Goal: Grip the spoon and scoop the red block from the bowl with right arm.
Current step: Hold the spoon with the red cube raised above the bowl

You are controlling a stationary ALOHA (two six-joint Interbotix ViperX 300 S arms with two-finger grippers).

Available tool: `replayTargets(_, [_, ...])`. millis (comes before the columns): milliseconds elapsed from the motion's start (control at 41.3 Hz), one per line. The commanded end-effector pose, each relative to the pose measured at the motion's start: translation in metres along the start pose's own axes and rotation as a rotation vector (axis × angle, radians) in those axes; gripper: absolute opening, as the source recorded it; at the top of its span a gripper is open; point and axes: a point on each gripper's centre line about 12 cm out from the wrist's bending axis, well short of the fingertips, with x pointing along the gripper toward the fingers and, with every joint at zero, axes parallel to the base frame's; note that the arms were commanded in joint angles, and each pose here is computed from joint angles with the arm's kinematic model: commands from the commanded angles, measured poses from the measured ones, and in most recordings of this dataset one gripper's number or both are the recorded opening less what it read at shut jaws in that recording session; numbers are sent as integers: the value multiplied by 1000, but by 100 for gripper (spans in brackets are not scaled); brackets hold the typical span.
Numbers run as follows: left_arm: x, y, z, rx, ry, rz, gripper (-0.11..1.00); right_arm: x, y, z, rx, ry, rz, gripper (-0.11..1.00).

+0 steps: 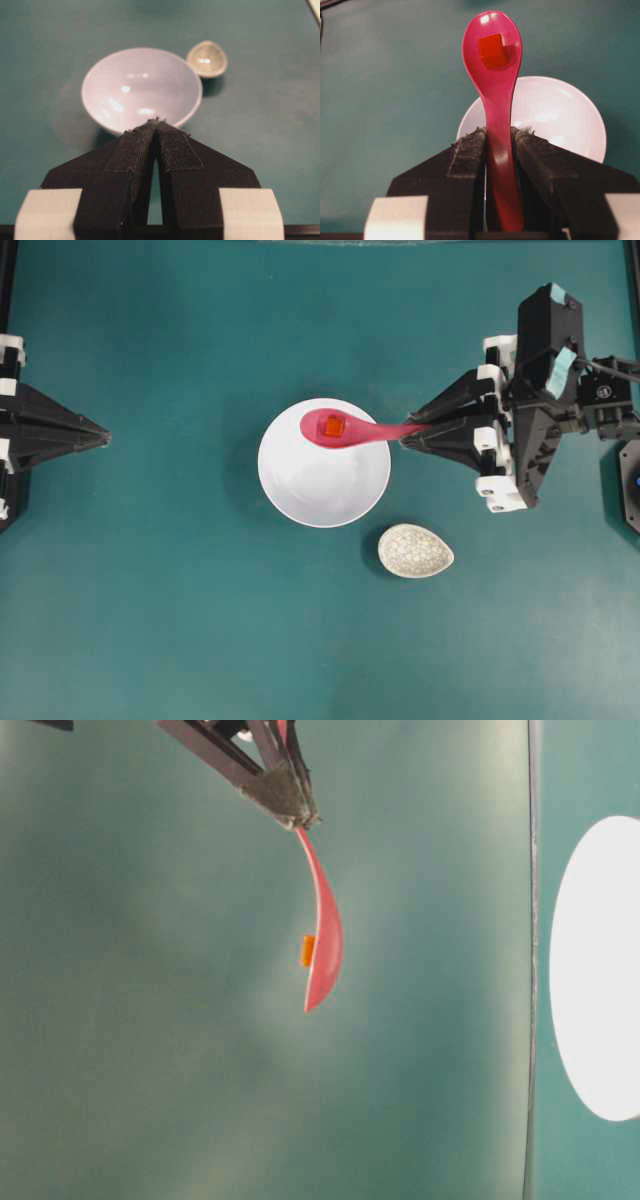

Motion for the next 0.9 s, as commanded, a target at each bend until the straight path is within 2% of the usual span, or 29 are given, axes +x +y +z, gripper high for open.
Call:
replayTargets(0, [-1,0,13,0,-31,-1,0,-1,5,12,-4,-31,14,24])
replayTargets(873, [-1,0,13,-4,-32,-1,0,4,5,11,1,-13,9,24])
